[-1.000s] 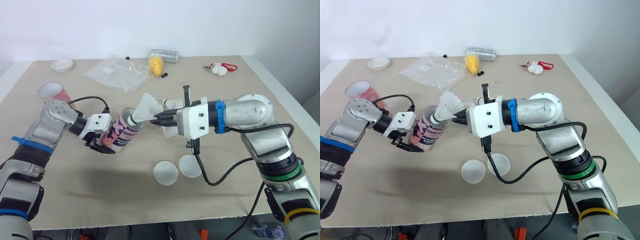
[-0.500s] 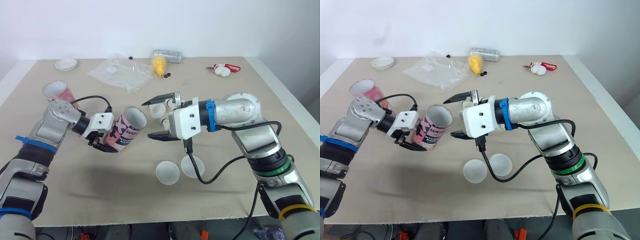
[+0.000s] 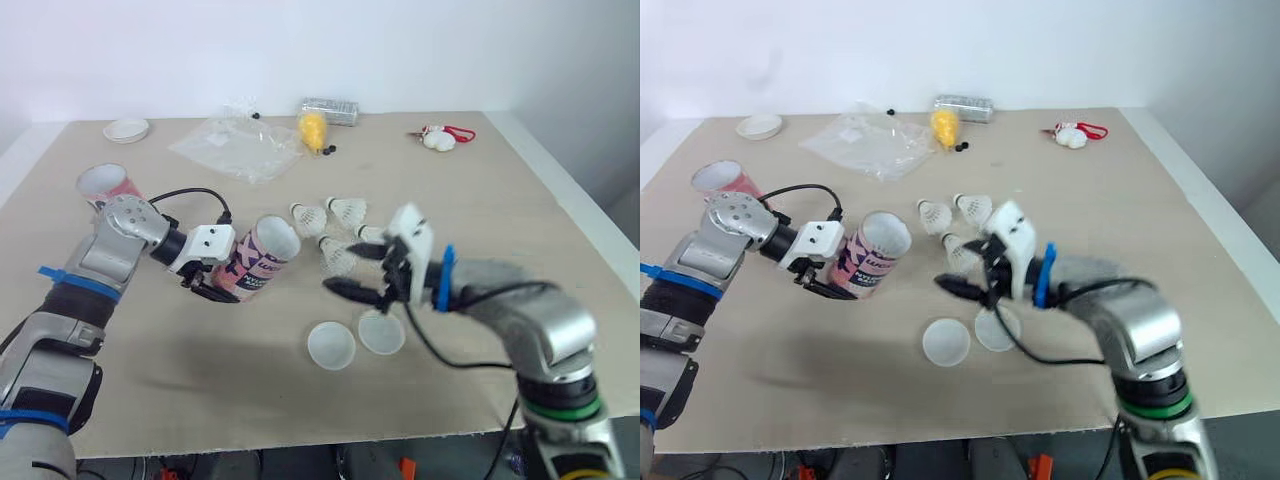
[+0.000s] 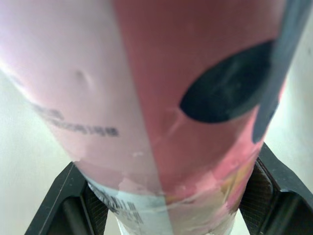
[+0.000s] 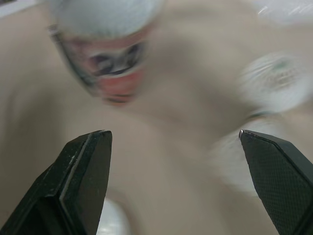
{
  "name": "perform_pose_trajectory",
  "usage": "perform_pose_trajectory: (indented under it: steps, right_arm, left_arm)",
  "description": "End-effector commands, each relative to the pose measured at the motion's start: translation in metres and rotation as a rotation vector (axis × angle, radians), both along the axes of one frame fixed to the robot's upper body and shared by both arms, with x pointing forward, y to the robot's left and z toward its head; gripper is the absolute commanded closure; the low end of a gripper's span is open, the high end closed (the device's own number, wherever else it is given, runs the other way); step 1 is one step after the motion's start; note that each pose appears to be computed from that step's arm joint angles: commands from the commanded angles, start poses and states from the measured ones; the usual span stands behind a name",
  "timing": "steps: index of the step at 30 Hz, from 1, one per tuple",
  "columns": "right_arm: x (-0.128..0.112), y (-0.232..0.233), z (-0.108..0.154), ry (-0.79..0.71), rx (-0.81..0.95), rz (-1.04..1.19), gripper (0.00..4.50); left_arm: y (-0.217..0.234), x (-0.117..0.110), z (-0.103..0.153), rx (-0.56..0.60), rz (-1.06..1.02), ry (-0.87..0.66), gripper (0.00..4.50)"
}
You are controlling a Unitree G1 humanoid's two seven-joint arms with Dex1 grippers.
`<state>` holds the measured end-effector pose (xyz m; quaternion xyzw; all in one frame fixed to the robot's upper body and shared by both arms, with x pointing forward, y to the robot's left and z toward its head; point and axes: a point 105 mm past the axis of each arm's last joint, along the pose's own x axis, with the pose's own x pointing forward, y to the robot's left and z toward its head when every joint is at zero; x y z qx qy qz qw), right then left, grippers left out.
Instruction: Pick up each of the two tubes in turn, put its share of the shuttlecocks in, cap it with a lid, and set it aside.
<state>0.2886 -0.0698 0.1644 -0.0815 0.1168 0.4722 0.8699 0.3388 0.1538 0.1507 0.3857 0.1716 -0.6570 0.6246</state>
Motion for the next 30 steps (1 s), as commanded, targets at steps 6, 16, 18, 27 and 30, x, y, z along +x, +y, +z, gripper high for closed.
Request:
perform_pose_trajectory:
  steps: [6,16,18,27,30]
  right_arm:
    - [0.019,0.012,-0.008,-0.049,0.018,-0.177,0.04]
    - [0.045,0.013,-0.006,-0.09,0.009,-0.268,0.04]
    - [0.047,0.015,-0.006,-0.083,0.016,-0.269,0.04]
    - [0.055,0.014,-0.007,-0.071,0.027,-0.286,3.33]
    - [0.055,0.014,-0.008,-0.067,0.026,-0.284,4.46]
  left_arm:
    - [-0.004,0.004,0.015,-0.011,-0.009,-0.033,1.47]
    - [0.001,0.004,0.014,-0.022,0.017,-0.03,1.47]
    - [0.002,0.003,0.013,-0.023,0.02,-0.029,1.47]
    - [0.004,0.003,0.011,-0.024,0.033,-0.032,1.47]
    - [0.004,0.003,0.011,-0.026,0.034,-0.032,1.47]
